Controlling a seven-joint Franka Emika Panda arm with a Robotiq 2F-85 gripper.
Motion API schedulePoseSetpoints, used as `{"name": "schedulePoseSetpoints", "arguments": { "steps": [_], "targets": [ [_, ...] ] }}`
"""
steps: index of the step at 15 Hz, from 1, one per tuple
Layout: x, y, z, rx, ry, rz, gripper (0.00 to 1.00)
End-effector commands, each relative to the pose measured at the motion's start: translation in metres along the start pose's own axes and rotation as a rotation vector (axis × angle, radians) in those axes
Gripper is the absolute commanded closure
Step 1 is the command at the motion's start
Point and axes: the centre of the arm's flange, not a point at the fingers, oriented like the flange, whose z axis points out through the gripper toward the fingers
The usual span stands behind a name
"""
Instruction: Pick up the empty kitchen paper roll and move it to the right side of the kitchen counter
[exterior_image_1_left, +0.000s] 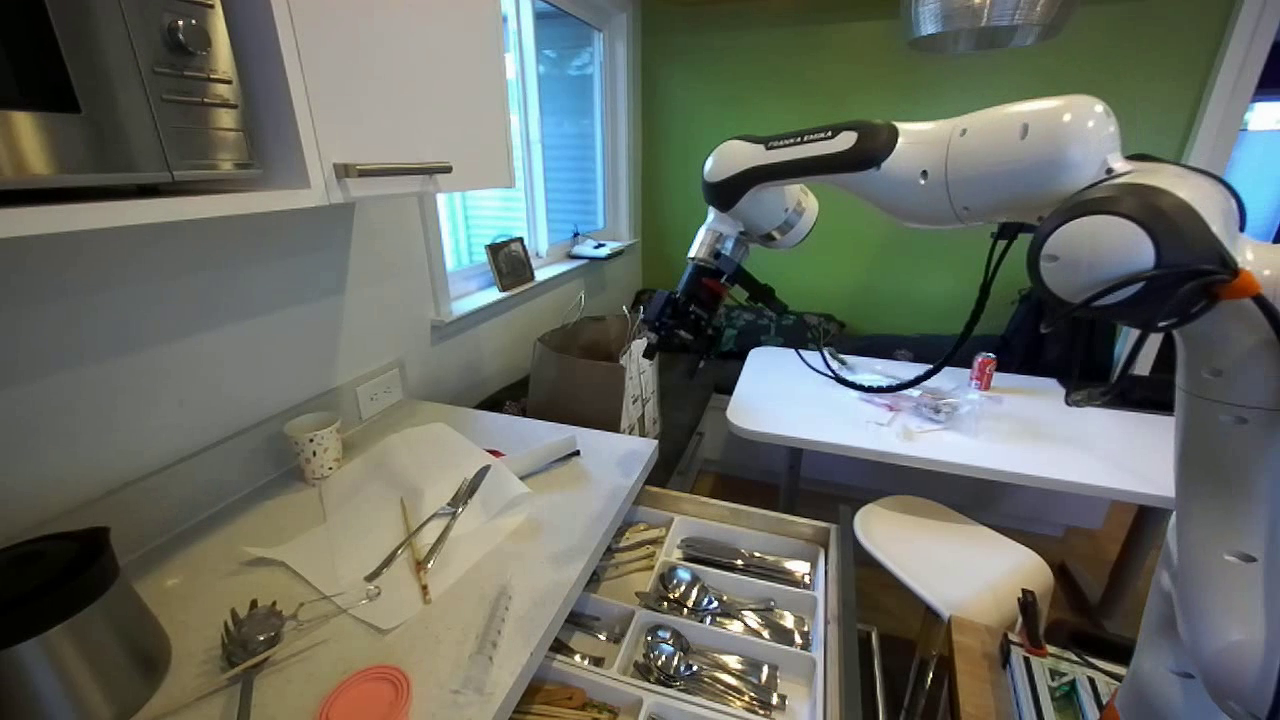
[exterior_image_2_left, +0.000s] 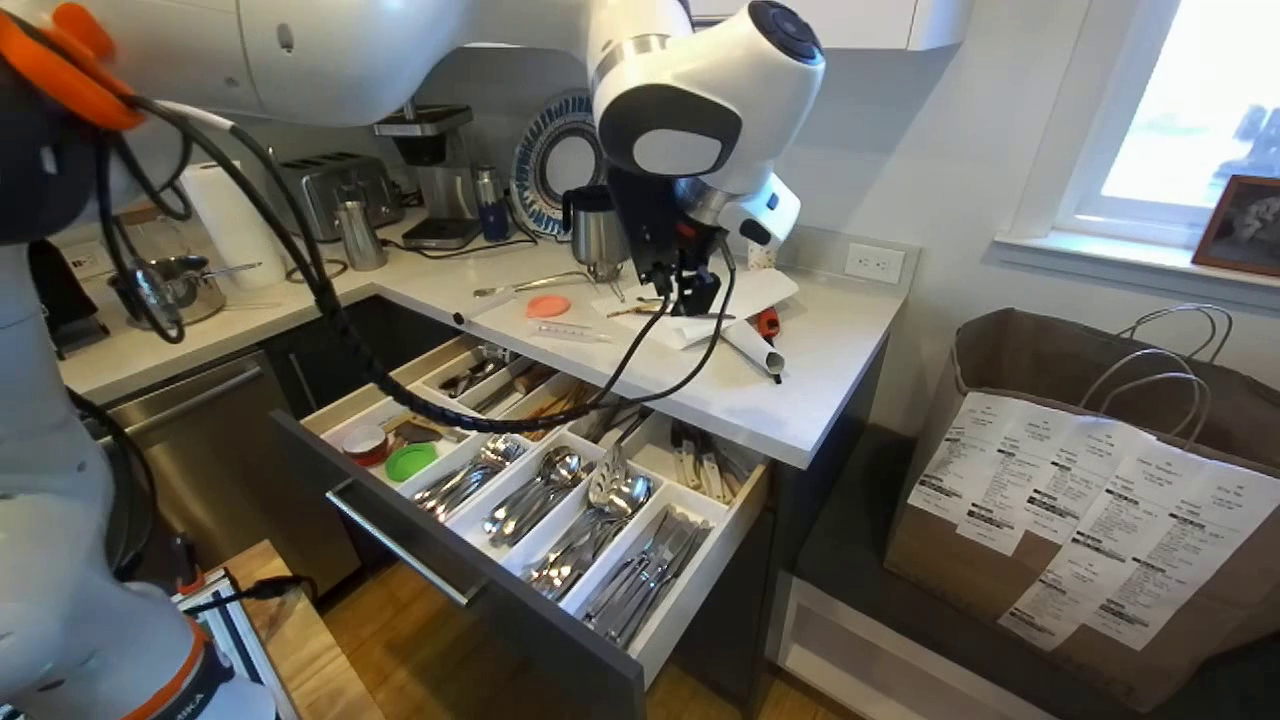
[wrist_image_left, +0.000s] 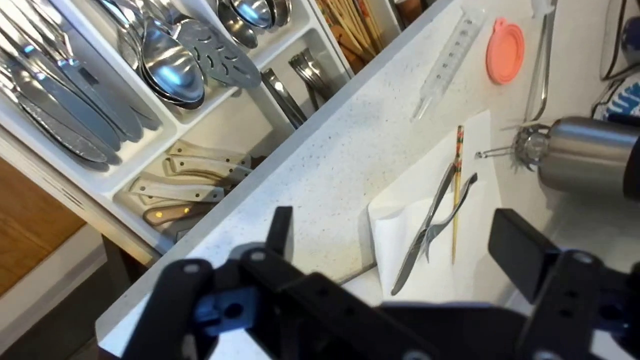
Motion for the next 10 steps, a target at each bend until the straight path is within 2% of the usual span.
{"name": "schedulePoseSetpoints", "arguments": {
  "steps": [1, 3, 4, 7, 10],
  "targets": [
    [0.039, 0.023, 0.006, 0.063, 0.000, 0.193, 0.00],
    [0.049, 0.041, 0.014, 0.105, -0.008, 0.288, 0.00],
    [0.029, 0.033, 0.012, 0.054, 0.005, 0.202, 0.00],
    [0.039, 0.047, 0.019, 0.076, 0.001, 0.259, 0.00],
    [0.041, 0.043, 0.018, 0.078, 0.004, 0.266, 0.00]
  ]
}}
